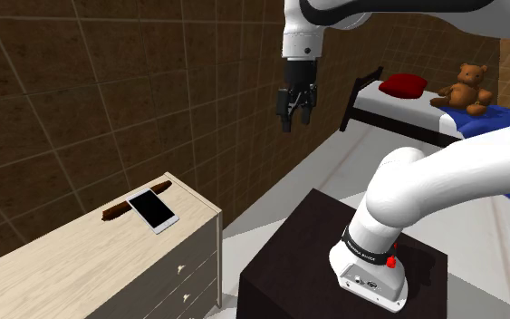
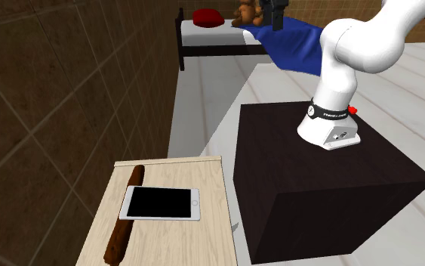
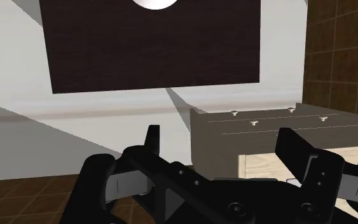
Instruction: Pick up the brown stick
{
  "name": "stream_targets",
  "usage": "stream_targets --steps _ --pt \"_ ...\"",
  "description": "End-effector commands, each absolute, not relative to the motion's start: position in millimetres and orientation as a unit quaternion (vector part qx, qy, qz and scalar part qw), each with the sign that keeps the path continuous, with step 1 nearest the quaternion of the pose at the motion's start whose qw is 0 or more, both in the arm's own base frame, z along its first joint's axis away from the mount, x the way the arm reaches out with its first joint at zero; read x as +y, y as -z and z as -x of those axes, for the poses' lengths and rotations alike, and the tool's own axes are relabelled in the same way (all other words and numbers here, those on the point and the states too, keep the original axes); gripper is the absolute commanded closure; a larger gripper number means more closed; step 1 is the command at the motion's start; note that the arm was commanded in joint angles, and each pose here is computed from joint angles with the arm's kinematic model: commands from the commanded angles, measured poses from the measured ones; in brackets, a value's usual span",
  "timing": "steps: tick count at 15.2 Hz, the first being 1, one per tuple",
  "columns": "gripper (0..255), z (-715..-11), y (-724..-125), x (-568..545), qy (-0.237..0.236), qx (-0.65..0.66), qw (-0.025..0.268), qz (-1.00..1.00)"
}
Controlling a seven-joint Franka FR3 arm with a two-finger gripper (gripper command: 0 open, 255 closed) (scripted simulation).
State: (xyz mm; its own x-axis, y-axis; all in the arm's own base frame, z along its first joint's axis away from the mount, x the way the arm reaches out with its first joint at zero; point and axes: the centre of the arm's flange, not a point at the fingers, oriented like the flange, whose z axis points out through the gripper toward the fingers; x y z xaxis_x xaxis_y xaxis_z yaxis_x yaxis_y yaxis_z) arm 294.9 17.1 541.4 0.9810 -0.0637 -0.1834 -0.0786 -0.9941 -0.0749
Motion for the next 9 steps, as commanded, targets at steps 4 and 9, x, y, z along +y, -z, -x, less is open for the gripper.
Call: stream_targets --steps 4,9 --pt "0 -301.6 -525.2 51.4 -0.085 0.091 0.038 0.991" --pt "0 -321.1 -497.2 105.6 -0.076 0.182 0.033 0.980"
